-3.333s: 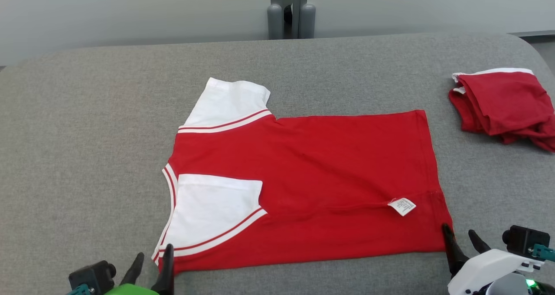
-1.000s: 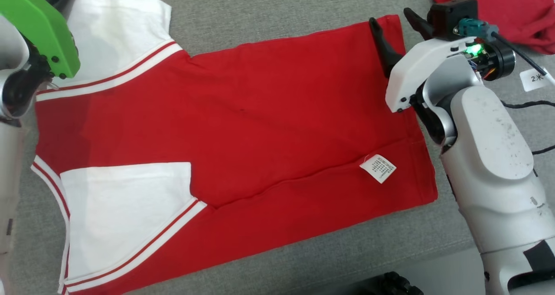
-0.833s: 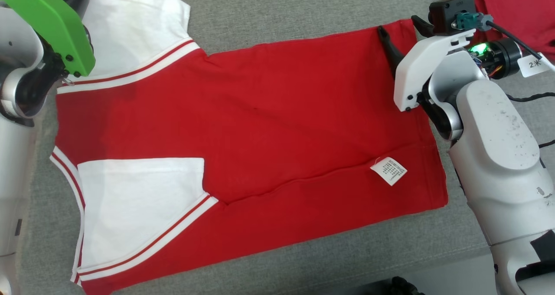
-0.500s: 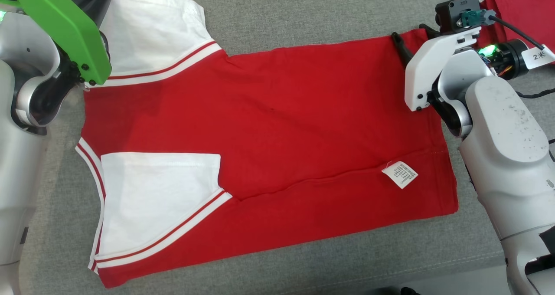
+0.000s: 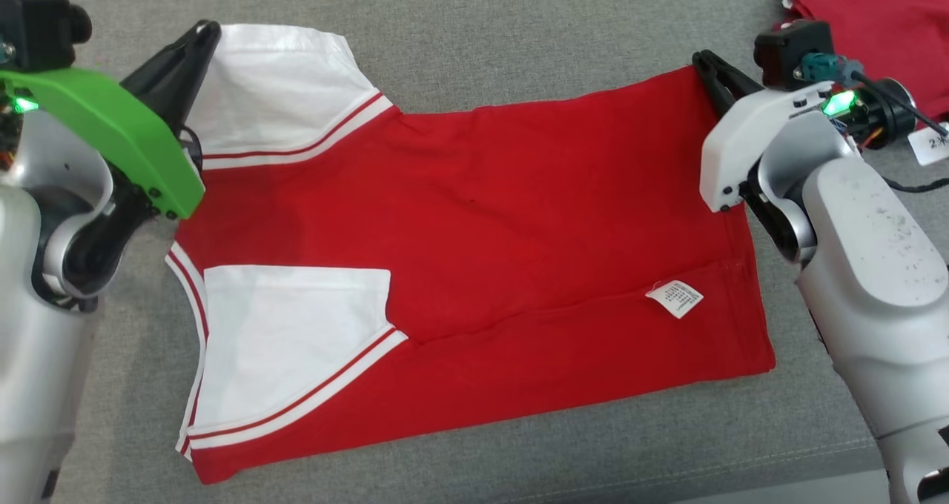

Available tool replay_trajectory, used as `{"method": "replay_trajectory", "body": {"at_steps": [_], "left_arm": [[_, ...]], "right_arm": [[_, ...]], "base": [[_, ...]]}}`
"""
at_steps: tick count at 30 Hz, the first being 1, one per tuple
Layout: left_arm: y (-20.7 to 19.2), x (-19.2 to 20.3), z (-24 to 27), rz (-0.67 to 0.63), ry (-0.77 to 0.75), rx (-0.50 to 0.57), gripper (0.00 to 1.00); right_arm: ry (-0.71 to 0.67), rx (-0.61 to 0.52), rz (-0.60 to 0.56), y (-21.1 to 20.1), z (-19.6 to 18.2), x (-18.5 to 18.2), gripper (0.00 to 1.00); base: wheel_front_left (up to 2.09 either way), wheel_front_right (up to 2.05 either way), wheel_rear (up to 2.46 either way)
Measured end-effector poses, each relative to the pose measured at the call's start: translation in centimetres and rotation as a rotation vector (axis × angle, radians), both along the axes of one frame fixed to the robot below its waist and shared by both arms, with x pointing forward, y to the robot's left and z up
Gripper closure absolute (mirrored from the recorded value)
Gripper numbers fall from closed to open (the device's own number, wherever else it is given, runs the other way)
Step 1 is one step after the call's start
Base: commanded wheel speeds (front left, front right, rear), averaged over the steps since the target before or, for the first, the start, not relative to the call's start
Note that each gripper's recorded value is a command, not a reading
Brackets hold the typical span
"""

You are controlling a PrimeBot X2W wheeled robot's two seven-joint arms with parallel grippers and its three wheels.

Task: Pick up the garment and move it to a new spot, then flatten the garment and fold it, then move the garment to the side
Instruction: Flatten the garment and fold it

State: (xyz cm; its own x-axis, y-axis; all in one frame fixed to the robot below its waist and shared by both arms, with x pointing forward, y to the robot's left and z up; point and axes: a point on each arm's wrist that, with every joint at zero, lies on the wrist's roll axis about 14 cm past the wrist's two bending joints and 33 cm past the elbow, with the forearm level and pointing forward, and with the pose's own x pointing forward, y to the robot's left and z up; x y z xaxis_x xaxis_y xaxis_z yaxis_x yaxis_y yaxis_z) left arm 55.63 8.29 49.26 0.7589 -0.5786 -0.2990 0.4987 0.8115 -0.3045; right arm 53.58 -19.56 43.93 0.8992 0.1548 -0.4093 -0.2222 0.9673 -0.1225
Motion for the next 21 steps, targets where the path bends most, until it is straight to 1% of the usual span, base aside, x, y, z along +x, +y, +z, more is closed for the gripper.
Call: {"method": "replay_trajectory", "body": {"at_steps": [5, 12, 21], "left_arm": [[0.4, -2.8, 0.6, 0.026, -0.016, -0.051, 1.0], [1.4, -7.3, 1.6, 0.084, -0.035, -0.125, 1.0], [2.7, -13.2, 0.2, 0.183, 0.023, -0.196, 1.0]], "right_arm": [[-0.069, 0.043, 0.005, 0.2, 1.0, -1.6, 1.0], [-0.107, 0.079, 0.005, 0.3, 1.4, -4.8, 1.0], [-0.142, 0.115, 0.008, 0.8, 2.3, -7.9, 1.0]], "base": [[0.0, 0.0, 0.0], [0.0, 0.0, 0.0], [0.0, 0.0, 0.0]]}}
